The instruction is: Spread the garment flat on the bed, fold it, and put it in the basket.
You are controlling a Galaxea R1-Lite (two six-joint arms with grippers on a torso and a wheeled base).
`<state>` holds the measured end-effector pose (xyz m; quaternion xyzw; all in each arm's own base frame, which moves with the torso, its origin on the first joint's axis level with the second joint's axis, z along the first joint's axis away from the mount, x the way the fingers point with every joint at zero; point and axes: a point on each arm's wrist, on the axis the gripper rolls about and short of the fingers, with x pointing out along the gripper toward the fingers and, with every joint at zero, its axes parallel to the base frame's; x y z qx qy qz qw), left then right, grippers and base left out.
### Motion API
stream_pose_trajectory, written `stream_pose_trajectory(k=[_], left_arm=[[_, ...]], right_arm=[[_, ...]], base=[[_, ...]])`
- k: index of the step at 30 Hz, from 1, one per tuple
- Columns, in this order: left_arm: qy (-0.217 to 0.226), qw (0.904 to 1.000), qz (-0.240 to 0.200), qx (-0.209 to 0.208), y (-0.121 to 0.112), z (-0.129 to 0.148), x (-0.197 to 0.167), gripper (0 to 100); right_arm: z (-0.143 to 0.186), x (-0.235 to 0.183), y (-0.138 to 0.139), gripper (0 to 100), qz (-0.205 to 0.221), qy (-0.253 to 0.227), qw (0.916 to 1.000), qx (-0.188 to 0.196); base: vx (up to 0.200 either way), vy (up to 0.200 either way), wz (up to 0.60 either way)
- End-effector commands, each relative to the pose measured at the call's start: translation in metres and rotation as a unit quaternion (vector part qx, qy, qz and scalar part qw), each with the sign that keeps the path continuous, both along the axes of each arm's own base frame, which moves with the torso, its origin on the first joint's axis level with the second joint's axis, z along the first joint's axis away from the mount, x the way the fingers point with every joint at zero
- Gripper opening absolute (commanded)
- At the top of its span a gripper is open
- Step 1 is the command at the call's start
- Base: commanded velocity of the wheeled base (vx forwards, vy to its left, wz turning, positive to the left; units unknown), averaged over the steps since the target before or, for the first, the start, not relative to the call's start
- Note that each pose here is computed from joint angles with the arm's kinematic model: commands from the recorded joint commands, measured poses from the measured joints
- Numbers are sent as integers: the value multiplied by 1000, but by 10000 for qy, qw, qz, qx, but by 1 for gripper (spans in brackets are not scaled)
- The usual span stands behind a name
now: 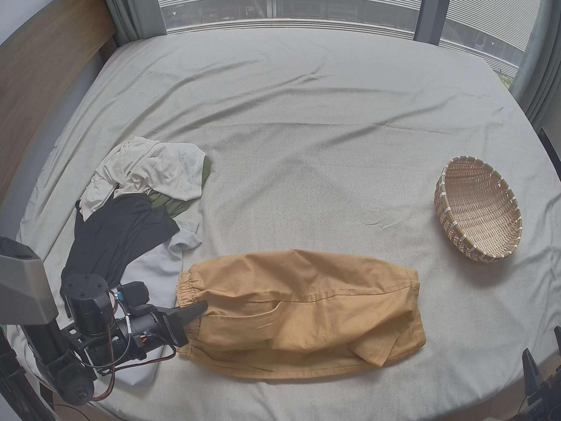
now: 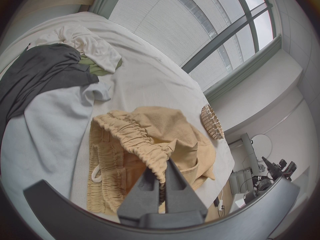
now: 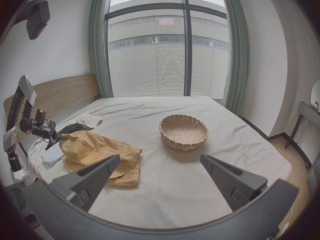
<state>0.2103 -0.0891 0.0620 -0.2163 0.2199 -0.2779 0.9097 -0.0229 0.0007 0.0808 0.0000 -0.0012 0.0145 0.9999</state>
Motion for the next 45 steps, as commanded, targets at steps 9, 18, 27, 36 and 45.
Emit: stream_pose_trajectory(k=[9,18,27,36,45], left_arm=[[-803,9962,4,-347,1,37,-5,0],[-716,9970,48,-301,5,34,-7,0],[-866,9955,37,-385,3,40,-5,0],[-872,9954,-7,-404,2,40,-3,0],[-862,9954,-6,-408,4,40,-1,0]], right_arm=[[11,-3,0,100,60,-508,9985,-189],[86,16,1,100,742,-414,9964,-34],[94,62,11,100,1637,686,9806,829],[120,86,20,100,2281,683,9667,934],[120,126,30,100,2603,1417,9498,999]], base=[[0,0,0],[0,0,0],[0,0,0],[0,0,0],[0,0,0]])
